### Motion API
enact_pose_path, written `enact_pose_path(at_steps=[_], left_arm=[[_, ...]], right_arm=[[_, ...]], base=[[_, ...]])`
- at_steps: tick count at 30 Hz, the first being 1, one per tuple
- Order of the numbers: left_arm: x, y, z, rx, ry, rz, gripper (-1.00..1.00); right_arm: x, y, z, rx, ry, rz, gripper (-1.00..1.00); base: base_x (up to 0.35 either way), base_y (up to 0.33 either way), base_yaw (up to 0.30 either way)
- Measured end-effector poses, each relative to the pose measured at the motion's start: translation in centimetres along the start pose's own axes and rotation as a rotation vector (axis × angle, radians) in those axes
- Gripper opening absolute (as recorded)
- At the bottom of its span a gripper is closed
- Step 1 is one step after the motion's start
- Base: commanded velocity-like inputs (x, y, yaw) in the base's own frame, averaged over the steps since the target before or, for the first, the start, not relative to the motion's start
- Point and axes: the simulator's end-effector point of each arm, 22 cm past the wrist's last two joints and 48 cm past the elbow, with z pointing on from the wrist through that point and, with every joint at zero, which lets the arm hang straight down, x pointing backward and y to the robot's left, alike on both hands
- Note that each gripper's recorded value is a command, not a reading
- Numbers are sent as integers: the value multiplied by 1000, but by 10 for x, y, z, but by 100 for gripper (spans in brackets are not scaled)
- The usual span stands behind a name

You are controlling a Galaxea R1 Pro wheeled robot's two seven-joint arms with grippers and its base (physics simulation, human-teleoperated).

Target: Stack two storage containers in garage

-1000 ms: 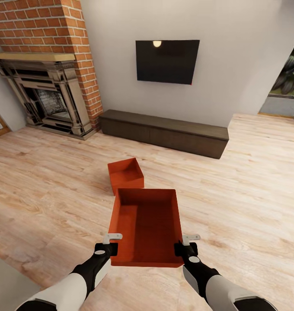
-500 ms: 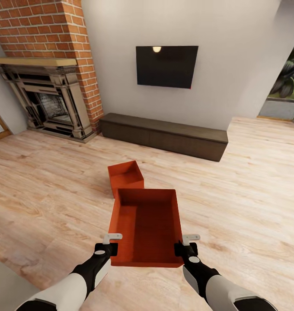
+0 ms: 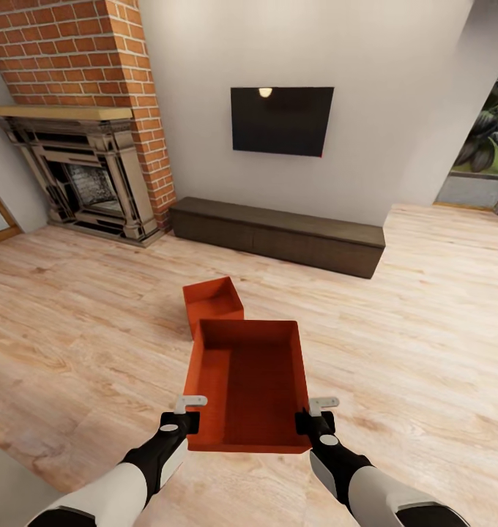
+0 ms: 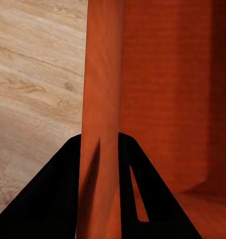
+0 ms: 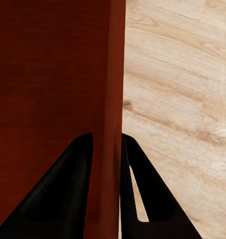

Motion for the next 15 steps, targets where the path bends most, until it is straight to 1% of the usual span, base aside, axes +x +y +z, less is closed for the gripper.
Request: enact_pose_path(at_steps=[15], left_arm=[[-12, 1, -6, -1, -23, -2, -100]], right_arm=[[-13, -1, -4, 1, -23, 1, -100]], base=[[0, 0, 0]])
